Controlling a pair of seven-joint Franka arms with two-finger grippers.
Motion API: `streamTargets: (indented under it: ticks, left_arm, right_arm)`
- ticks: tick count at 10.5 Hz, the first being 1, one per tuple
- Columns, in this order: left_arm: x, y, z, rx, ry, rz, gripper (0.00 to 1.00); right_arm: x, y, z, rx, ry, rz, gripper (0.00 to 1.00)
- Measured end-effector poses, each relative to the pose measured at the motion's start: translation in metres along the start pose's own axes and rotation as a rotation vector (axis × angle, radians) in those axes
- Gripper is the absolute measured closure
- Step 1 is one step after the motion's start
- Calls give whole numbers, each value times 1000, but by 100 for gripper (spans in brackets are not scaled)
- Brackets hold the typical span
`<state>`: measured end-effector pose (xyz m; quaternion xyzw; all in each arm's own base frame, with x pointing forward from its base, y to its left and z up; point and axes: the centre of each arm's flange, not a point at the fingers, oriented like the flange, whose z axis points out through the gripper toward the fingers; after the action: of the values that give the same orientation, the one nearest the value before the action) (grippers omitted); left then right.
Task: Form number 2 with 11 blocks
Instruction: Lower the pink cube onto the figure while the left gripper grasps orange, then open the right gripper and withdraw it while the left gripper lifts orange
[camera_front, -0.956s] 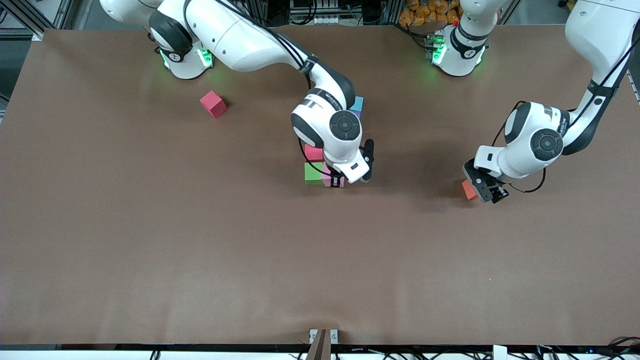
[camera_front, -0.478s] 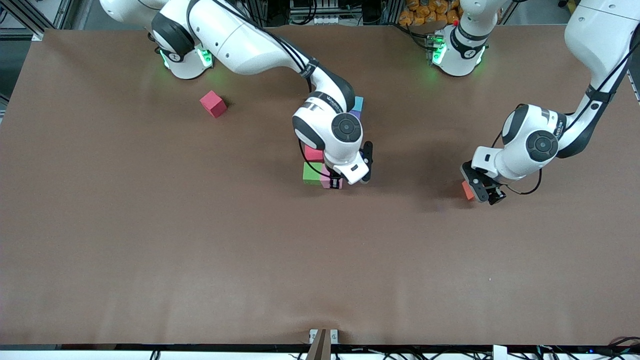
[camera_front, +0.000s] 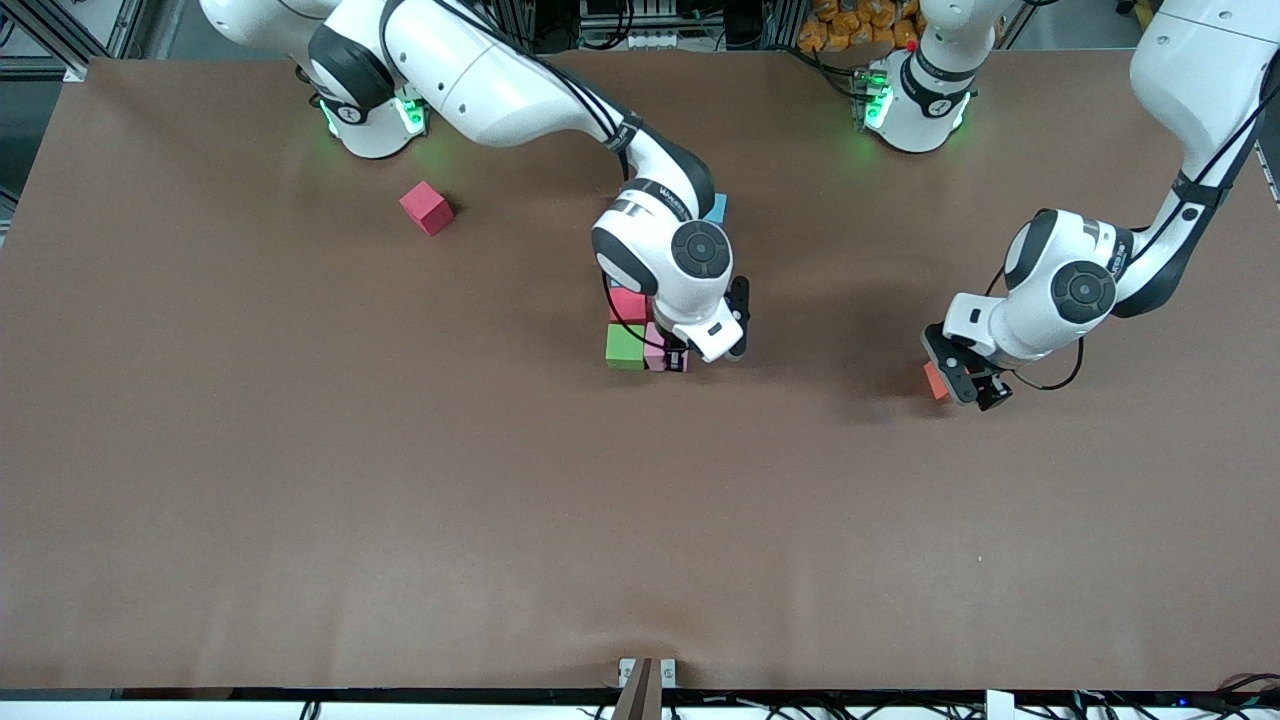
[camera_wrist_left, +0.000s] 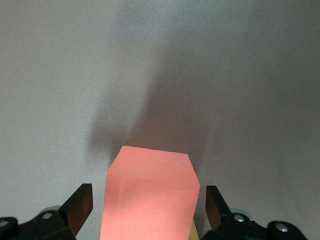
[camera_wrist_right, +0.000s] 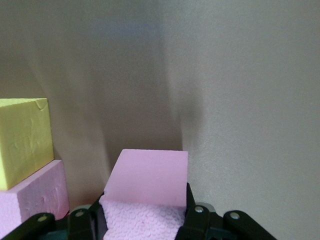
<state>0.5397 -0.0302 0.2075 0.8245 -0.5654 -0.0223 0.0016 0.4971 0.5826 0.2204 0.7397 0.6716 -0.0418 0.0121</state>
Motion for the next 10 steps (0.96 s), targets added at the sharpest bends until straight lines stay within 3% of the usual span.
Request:
streamTargets:
  ticks: [8,9,10]
  left_arm:
    - [-6,-3,0,-1,0,-12,2]
    - [-6,-3,0,-1,0,-12,3]
    - [-6,-3,0,0,0,-12,7]
  right_arm:
    - [0,-8,8,14,-45,10,43]
    - [1,-10,9,11,-46,12,35]
    - [2,-11,9,10,-46,15,33]
